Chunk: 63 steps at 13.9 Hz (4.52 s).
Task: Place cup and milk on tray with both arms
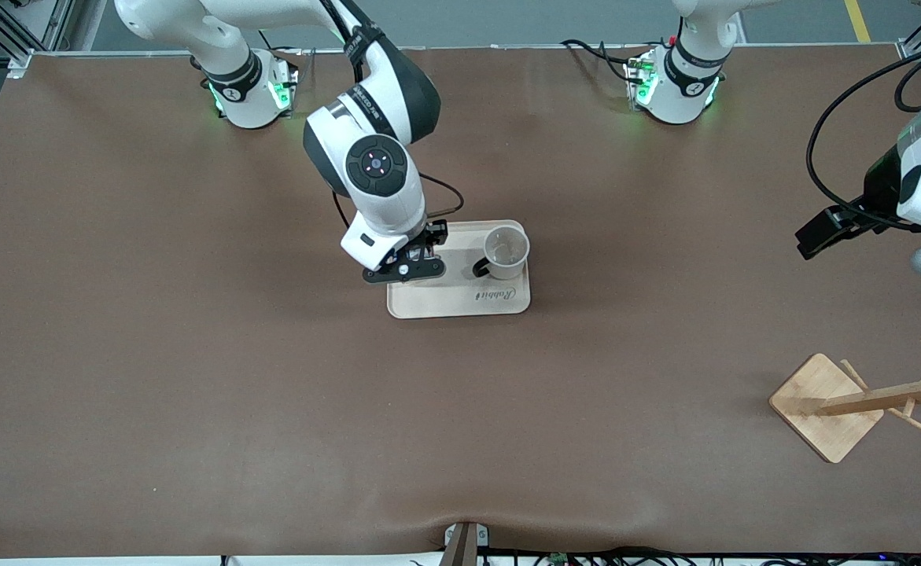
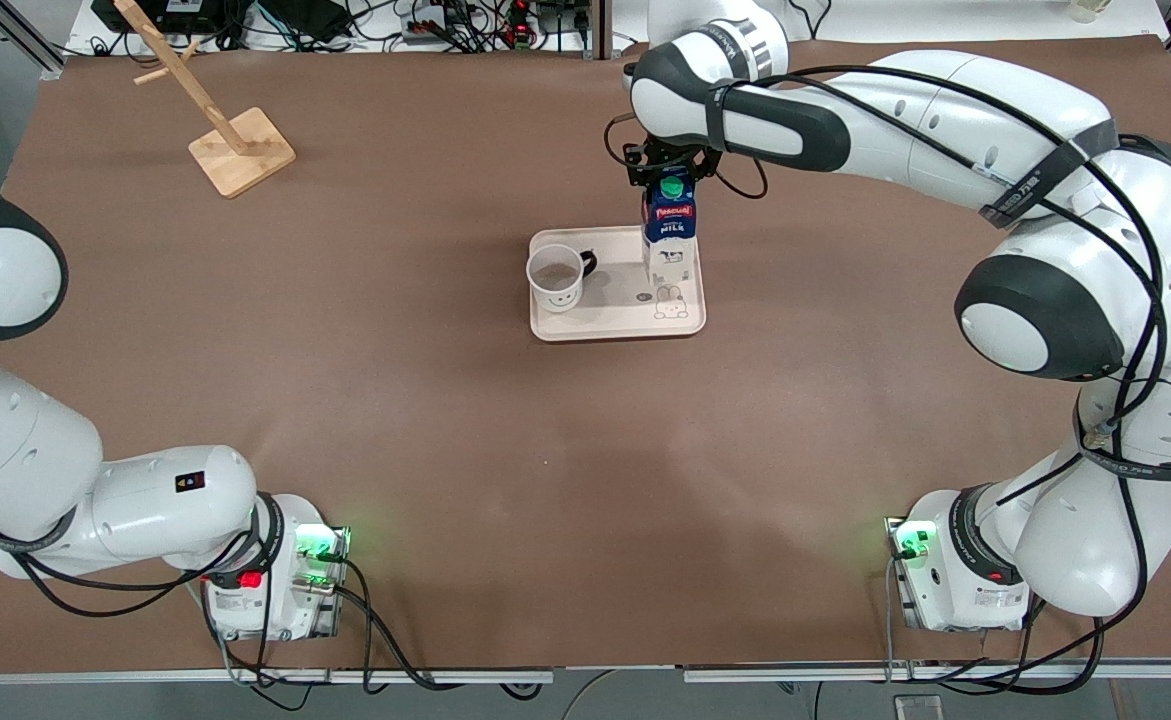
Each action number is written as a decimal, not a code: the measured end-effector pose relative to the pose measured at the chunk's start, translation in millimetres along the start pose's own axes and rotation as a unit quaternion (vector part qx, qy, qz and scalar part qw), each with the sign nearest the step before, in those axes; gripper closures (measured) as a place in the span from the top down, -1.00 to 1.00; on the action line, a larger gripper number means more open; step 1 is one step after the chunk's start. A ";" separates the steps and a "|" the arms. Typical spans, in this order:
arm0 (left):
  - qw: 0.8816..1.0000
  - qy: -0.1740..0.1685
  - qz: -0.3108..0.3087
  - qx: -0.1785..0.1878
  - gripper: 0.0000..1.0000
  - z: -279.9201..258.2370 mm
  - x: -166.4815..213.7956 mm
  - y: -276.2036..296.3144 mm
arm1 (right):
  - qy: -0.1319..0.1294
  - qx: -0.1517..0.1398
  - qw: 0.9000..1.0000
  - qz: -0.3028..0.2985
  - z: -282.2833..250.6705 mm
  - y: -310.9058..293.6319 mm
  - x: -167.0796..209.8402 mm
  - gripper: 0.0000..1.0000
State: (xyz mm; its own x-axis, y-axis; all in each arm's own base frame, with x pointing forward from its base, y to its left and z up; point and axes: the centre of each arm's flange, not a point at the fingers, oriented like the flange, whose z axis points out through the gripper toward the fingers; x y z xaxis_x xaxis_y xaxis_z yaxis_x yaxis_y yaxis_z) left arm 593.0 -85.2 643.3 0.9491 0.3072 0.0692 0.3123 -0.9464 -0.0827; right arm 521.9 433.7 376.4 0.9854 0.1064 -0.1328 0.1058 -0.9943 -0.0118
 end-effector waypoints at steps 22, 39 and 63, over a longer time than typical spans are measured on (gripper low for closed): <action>0.996 -0.001 0.085 0.007 1.00 -37.2 -59.1 -47.0 | 0.003 0.027 1.000 0.013 36.1 1.8 -3.4 0.60; 0.994 -0.009 0.110 -0.018 1.00 -17.7 -55.3 -11.1 | 0.000 0.034 0.999 0.021 0.4 14.3 -2.4 1.00; 0.997 -0.031 0.060 -0.035 1.00 -11.0 -34.3 -60.7 | 0.065 0.020 0.994 0.087 -242.5 289.3 -9.6 1.00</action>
State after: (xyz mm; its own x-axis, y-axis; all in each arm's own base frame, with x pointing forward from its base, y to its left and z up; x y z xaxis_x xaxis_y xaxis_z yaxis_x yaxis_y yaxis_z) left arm 541.1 -39.4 656.8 0.9809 0.1944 0.0017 0.1944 -0.9808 -0.0167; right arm 575.4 145.7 614.6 0.9975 -0.0701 -0.0067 -0.0703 -0.9967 -0.0398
